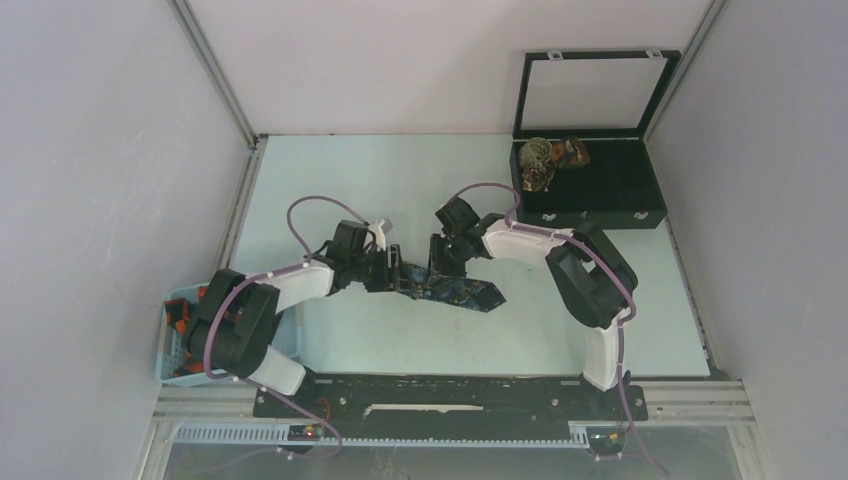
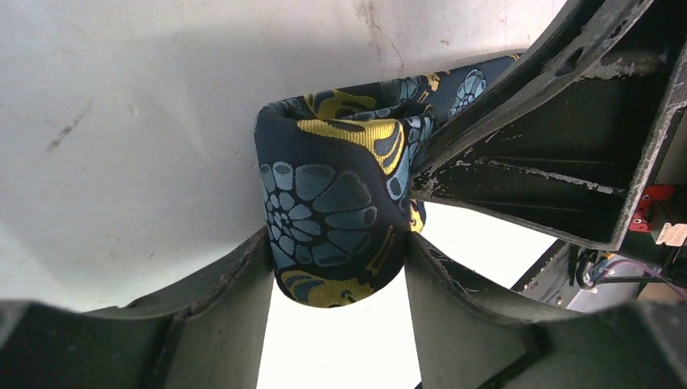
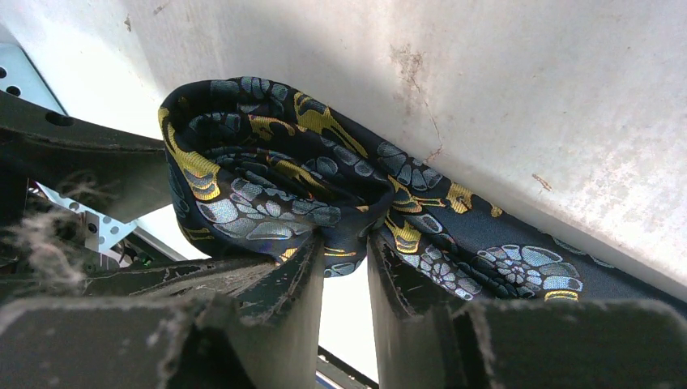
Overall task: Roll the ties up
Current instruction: Roll the tie at the center of the board.
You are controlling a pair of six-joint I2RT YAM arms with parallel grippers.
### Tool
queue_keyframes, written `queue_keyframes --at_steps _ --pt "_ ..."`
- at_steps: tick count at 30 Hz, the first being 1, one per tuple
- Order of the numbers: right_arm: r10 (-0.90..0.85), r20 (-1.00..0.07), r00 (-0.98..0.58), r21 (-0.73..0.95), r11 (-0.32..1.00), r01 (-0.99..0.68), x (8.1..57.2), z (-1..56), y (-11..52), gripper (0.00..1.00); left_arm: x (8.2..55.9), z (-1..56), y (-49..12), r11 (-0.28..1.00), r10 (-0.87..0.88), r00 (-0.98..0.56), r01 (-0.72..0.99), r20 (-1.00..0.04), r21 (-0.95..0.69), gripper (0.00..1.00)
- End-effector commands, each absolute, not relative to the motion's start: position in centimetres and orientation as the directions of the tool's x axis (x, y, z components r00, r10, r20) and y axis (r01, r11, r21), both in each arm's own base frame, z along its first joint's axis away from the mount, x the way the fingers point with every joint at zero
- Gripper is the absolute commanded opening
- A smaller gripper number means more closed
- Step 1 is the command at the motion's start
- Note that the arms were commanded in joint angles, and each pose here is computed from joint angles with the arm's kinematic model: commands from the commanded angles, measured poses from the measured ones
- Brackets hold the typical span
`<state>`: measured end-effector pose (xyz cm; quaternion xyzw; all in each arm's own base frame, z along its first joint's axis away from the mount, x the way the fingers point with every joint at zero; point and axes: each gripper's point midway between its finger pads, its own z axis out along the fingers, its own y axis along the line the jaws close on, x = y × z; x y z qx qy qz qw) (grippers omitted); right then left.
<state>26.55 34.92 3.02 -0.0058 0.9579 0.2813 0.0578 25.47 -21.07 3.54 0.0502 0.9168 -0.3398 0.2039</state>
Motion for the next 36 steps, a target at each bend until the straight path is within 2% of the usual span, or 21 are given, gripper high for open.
queue_keyframes --at_steps 1,4,8,13,26,36 --pt "0.028 -0.136 -0.99 0.513 0.857 -0.046 27.5 2.5 34.7 0.29 26.3 4.6 -22.0 0.729 -0.044 -0.905 0.26 -0.423 -0.633 0.58" --pt "0.029 -0.139 -0.99 0.515 0.856 -0.047 27.6 2.8 34.6 0.29 26.3 4.6 -22.0 0.729 -0.043 -0.906 0.26 -0.421 -0.633 0.51" --pt "0.029 -0.165 -0.986 0.517 0.854 -0.062 27.8 3.7 34.4 0.29 26.7 4.9 -21.8 0.743 -0.058 -0.896 0.256 -0.44 -0.618 0.47" --pt "0.031 -0.213 -0.976 0.513 0.854 -0.085 28.2 5.7 33.9 0.31 27.0 5.0 -20.8 0.807 -0.06 -0.893 0.219 -0.446 -0.548 0.4" --pt "0.049 -0.279 -0.959 0.482 0.871 -0.096 29.5 8.8 30.6 0.31 27.8 5.9 -19.5 0.947 0.062 -0.87 0.206 -0.489 -0.248 0.34" --pt "0.092 -0.28 -0.955 0.486 0.872 -0.059 29.9 8.8 28.1 0.31 28.5 6.6 -18.8 0.979 0.187 -0.858 0.205 -0.479 0.016 0.33"
